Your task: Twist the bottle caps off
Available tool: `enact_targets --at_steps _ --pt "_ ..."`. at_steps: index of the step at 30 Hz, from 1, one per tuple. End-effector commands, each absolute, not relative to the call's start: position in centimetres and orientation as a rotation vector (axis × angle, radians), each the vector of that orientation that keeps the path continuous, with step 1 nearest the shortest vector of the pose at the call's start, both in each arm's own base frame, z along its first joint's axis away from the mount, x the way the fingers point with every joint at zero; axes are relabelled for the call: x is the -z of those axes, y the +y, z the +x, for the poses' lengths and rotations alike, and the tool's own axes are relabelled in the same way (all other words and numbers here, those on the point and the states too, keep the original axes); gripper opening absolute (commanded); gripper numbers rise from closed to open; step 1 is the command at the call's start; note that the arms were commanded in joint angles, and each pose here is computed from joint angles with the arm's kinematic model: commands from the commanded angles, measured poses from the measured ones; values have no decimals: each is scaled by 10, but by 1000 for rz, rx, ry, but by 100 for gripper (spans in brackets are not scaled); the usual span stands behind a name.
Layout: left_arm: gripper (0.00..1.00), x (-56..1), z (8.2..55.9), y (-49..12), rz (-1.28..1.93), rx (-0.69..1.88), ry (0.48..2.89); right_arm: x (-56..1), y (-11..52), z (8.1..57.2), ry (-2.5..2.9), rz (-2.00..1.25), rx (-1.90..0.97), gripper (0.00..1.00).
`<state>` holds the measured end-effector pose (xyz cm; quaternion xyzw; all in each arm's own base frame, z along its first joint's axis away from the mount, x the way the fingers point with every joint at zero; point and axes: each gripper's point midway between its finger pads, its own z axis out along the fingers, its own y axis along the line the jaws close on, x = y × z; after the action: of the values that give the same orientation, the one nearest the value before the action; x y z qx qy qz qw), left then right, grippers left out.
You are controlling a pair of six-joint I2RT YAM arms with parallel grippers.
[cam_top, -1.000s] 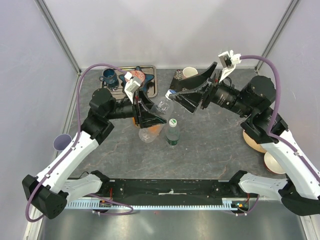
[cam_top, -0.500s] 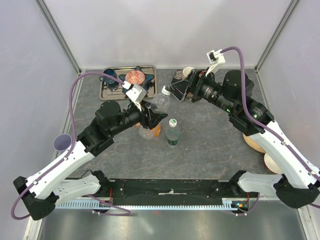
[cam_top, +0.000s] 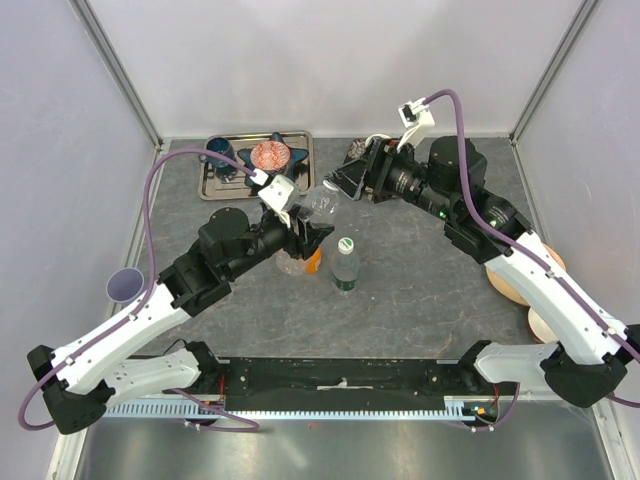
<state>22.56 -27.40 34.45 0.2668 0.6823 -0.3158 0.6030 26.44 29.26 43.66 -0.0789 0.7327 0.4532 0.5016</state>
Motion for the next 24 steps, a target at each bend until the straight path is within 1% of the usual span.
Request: enact_targets --at_steps 1,6,11,12,14,17,18,20,21,24 --pt "25 -350 229 -274 631 683 1543 -437 298 268 1763 -190 -1117 72" --pt "25 -348 230 -274 639 676 1544 -431 301 270 1771 -194 -1110 63" --pt "25 -346 229 -275 645 675 1545 -429 302 270 1775 -199 -1114 52" --pt "25 -345 230 -275 648 672 1548 -426 303 270 1780 -202 -1114 48" --pt "26 -345 230 -275 648 671 1546 -424 302 270 1783 -205 -1113 43" --pt "26 -346 231 -275 649 670 1542 -421 302 268 1786 -220 -1105 29" --pt "26 -347 230 -275 652 671 1538 -419 302 267 1790 -228 -1106 17" --pt "26 -348 229 -276 656 677 1535 -418 303 265 1784 -264 -1104 3" --pt "26 -349 225 -278 679 692 1522 -420 306 258 1775 -310 -1126 0" --pt "27 -352 211 -285 779 742 1499 -432 303 247 1709 -415 -1123 0"
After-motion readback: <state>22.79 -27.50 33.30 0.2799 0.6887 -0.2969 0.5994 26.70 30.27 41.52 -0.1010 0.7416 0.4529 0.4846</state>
